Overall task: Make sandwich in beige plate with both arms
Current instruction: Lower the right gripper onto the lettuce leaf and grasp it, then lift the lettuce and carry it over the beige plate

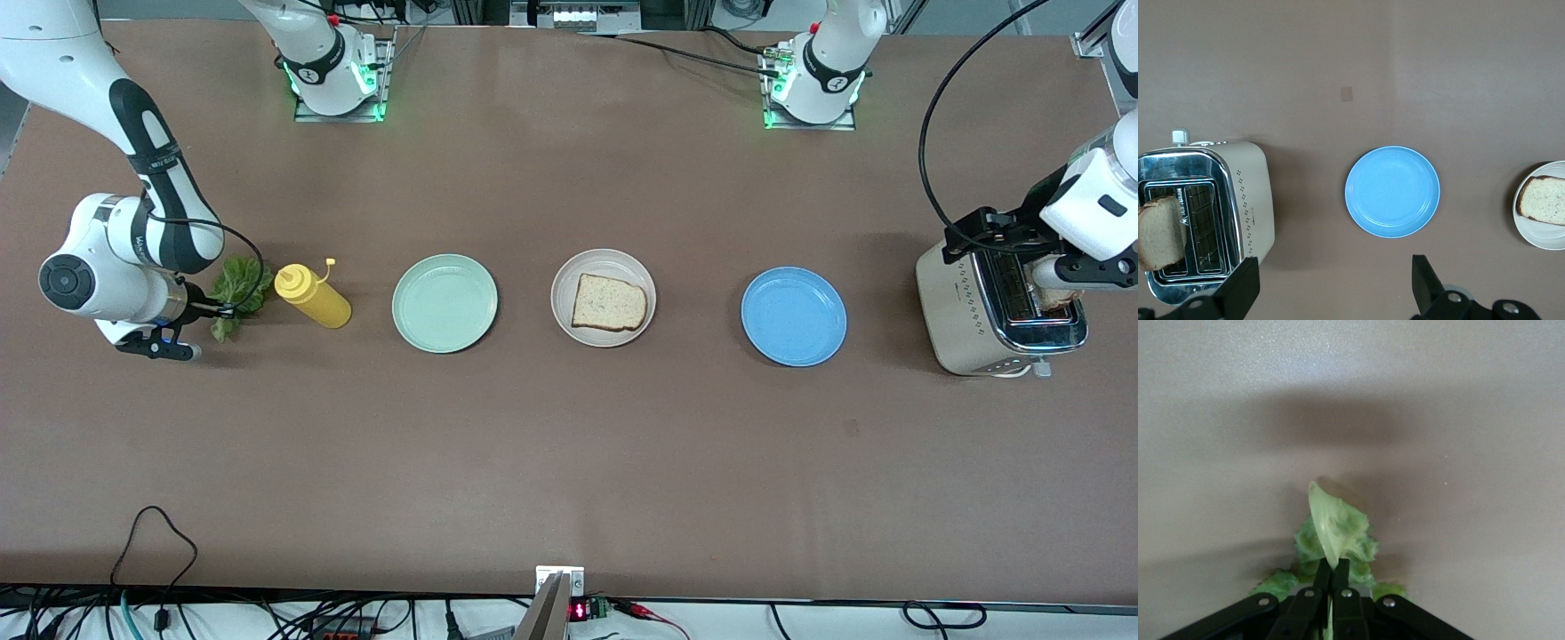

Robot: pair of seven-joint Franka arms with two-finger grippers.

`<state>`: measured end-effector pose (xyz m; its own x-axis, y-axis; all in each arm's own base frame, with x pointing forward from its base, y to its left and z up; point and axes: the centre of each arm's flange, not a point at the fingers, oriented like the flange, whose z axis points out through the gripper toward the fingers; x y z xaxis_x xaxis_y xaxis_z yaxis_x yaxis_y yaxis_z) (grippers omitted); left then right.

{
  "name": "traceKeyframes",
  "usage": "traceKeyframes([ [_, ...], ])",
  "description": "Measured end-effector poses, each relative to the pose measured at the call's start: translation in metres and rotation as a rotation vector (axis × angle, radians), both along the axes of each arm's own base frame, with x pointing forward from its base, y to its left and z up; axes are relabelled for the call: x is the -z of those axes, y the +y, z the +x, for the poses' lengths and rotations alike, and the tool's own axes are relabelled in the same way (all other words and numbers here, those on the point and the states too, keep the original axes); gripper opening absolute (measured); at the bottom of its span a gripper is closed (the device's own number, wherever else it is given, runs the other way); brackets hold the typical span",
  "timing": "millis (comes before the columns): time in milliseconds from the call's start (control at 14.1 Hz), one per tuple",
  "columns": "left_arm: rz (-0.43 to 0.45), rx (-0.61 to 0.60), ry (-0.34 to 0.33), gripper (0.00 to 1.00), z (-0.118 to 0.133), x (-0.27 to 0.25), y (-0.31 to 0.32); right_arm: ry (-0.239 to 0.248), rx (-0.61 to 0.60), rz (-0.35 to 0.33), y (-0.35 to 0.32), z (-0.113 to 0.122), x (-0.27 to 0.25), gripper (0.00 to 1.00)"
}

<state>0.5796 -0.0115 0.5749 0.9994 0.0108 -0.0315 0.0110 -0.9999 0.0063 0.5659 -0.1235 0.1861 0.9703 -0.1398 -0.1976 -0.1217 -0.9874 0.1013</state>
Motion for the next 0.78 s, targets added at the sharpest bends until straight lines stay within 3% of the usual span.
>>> traceKeyframes([
  [427, 0.0, 0.0, 0.016, 1.0, -0.002, 0.001, 0.0, -0.061, -0.113, -0.005, -0.006, 0.015, -0.067, 0.04],
  [783, 0.0, 0.0, 0.017, 1.0, -0.002, 0.001, 0.0, -0.024, -0.091, 0.025, -0.004, 0.003, -0.163, 0.04],
])
